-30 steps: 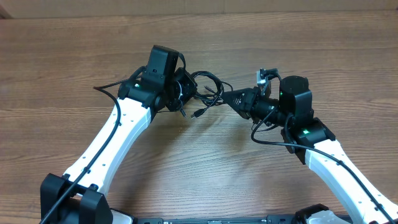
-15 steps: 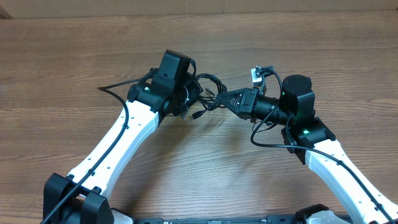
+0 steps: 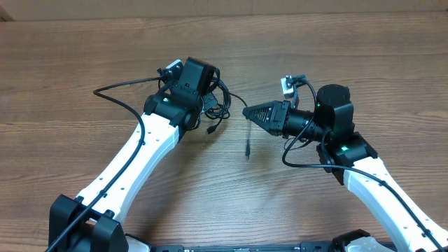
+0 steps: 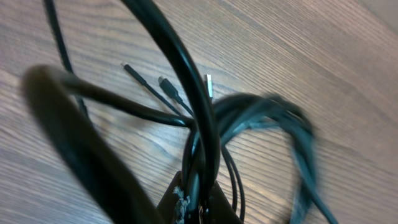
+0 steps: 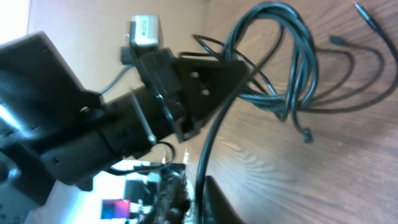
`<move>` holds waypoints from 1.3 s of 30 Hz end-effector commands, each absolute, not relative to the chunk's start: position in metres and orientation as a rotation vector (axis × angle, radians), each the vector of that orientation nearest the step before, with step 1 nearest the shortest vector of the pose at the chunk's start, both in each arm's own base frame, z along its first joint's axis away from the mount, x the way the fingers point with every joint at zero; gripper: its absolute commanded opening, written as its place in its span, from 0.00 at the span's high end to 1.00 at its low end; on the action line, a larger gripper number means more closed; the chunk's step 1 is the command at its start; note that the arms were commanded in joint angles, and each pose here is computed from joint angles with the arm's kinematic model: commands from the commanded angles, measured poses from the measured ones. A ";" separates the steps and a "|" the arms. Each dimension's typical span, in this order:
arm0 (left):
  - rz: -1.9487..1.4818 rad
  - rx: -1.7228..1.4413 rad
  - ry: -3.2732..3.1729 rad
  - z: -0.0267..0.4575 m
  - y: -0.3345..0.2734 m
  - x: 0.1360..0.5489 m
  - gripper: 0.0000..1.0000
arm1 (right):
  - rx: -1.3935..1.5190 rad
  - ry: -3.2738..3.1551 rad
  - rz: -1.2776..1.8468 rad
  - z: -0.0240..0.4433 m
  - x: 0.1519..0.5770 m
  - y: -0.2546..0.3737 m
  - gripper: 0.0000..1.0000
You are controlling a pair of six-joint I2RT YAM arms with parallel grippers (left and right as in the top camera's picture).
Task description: Untangle cables
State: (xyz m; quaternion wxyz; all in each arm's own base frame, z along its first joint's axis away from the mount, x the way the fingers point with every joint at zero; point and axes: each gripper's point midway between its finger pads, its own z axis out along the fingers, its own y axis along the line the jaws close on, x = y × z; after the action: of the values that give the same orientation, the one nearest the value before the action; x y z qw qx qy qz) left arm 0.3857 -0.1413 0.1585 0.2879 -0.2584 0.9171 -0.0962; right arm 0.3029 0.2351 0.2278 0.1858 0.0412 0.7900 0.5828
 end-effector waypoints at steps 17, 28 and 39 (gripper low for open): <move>-0.525 0.448 2.490 0.176 -0.213 0.364 0.96 | 0.100 2.256 1.369 0.202 0.317 0.218 0.06; -0.537 0.715 2.337 0.205 -0.220 0.351 0.96 | -0.039 2.254 1.278 0.194 0.316 0.212 0.07; -0.872 1.011 2.051 0.253 -0.260 0.312 0.96 | -0.185 2.221 1.335 0.200 0.306 0.216 0.32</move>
State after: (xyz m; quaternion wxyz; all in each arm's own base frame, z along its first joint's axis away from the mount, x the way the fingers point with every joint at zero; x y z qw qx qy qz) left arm 0.3324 -0.2444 0.2304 0.3328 0.3345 0.8379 -0.2744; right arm 0.3129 0.2089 0.1886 0.2601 -0.0170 0.8394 0.4769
